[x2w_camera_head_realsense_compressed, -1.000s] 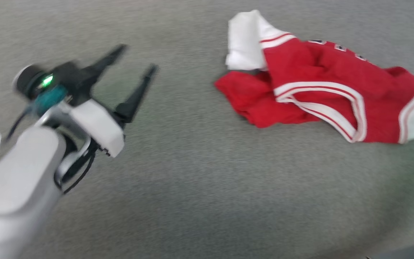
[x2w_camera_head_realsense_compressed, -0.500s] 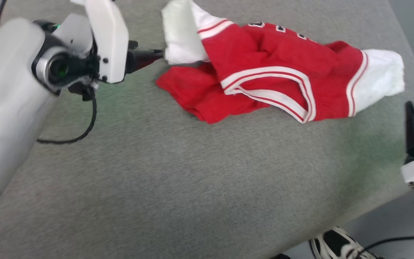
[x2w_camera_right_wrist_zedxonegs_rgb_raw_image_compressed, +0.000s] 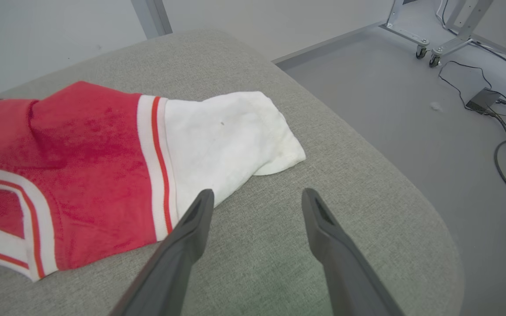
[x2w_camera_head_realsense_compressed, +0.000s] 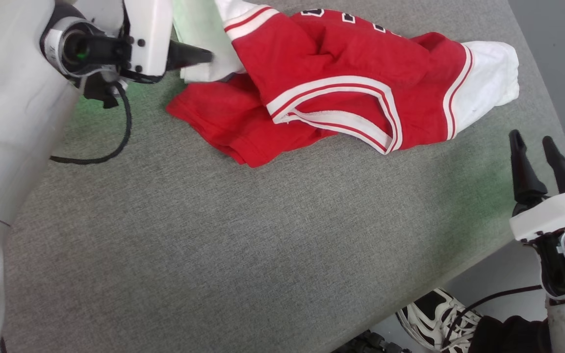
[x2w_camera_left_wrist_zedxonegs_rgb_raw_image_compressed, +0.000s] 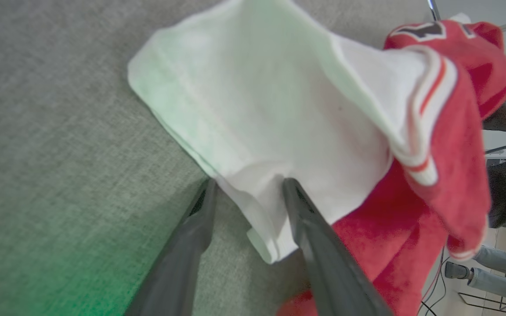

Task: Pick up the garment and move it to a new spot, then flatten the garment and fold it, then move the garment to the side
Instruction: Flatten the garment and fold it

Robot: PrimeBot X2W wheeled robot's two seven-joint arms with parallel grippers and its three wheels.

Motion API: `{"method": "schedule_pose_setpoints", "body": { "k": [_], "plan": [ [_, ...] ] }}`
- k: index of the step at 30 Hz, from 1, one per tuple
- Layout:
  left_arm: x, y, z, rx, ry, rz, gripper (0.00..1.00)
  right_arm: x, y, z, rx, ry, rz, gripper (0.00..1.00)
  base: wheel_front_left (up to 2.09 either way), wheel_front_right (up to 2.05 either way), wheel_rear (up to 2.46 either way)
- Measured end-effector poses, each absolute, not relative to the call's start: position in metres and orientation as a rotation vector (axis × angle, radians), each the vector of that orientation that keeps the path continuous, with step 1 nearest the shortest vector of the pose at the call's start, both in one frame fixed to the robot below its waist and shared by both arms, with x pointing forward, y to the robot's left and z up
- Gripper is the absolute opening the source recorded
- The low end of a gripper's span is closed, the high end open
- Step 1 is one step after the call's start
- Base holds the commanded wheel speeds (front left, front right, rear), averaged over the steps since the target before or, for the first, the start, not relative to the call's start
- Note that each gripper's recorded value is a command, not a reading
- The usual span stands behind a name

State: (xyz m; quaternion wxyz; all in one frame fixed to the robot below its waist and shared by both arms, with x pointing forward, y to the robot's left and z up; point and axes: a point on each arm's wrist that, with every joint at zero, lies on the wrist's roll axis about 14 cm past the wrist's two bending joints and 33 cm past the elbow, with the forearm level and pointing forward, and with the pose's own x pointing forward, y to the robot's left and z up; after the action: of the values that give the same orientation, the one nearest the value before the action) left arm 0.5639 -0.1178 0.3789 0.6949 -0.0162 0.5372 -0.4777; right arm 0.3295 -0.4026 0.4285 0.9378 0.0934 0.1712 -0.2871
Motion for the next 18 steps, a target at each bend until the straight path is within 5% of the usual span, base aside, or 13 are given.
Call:
{"method": "schedule_pose_setpoints", "body": {
  "k": [1, 4, 18],
  "plan": [
    [0.564, -0.117, 0.376, -0.026, 1.209, -1.064, 0.43, 0.329, -0.402, 0.427, 0.190, 0.355, -0.587, 1.00, 0.00, 0.00, 0.00],
    [0.562, -0.119, 0.374, -0.055, 1.230, -1.074, 0.00, 0.328, -0.402, 0.424, 0.190, 0.360, -0.587, 1.00, 0.00, 0.00, 0.00],
    [0.574, -0.097, 0.389, -0.111, 1.173, -1.024, 0.00, 0.353, -0.401, 0.433, 0.165, 0.324, -0.533, 1.00, 0.00, 0.00, 0.00]
  ]
}}
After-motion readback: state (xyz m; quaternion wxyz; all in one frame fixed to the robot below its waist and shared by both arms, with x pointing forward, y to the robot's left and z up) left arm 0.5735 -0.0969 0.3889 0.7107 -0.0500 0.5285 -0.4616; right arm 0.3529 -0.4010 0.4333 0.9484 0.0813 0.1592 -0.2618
